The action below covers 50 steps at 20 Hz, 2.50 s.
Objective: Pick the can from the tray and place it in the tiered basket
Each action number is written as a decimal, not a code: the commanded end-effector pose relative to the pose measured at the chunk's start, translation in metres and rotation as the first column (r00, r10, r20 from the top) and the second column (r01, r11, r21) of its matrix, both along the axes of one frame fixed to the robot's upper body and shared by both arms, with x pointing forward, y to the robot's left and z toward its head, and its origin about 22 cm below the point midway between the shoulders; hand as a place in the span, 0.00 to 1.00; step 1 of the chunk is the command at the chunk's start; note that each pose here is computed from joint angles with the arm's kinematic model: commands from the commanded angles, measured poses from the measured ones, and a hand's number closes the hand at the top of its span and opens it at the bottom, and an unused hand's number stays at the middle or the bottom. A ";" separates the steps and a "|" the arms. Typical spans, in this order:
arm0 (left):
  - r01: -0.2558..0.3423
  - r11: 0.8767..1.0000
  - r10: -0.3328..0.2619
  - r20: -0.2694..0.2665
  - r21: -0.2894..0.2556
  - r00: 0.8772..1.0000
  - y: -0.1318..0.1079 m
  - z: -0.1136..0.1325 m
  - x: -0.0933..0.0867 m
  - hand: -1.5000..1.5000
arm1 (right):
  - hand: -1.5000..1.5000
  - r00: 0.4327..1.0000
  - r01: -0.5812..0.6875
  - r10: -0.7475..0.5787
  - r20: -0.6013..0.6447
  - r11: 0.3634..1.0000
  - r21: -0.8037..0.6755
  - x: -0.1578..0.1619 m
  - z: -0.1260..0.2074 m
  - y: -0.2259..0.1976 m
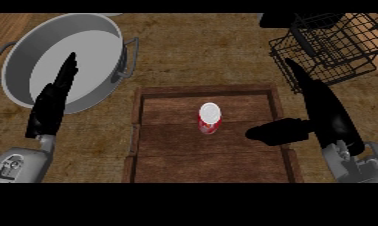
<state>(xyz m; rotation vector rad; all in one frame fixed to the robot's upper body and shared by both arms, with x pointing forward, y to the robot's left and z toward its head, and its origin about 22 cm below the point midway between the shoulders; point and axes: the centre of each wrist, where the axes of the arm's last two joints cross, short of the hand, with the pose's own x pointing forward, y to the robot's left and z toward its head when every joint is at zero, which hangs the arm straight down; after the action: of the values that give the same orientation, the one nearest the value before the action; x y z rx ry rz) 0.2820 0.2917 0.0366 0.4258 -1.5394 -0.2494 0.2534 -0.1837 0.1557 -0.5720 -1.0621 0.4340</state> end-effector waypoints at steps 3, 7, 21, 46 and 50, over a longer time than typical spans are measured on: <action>0.020 1.000 -0.020 -0.009 -0.015 1.000 -0.014 -0.004 0.000 0.50 | 0.00 0.960 0.095 -0.097 -0.262 0.995 -0.019 0.029 0.000 0.030; -0.009 1.000 0.009 0.002 -0.006 1.000 0.010 -0.003 0.000 0.50 | 0.00 0.939 0.069 -0.093 -0.332 0.994 -0.082 0.033 -0.025 0.043; -0.041 0.999 0.041 0.000 0.001 0.999 0.006 0.002 -0.001 0.50 | 0.00 0.934 -0.029 -0.045 -0.355 0.979 -0.200 0.041 -0.048 0.085; -0.050 0.999 0.050 0.002 0.009 0.999 0.009 -0.004 0.000 0.50 | 0.00 0.911 0.003 -0.090 -0.401 0.977 -0.212 0.055 -0.071 0.118; -0.040 0.999 0.040 -0.006 0.000 0.999 0.008 -0.010 -0.009 0.50 | 0.00 0.905 0.022 -0.105 -0.412 0.979 -0.202 0.059 -0.073 0.121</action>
<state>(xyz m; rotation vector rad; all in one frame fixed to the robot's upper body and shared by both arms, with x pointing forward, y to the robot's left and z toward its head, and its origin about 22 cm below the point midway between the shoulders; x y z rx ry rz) 0.2745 0.3017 0.0319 0.4501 -1.5213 -0.2186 0.3079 -0.0710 0.0798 -0.5722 -0.8036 0.6527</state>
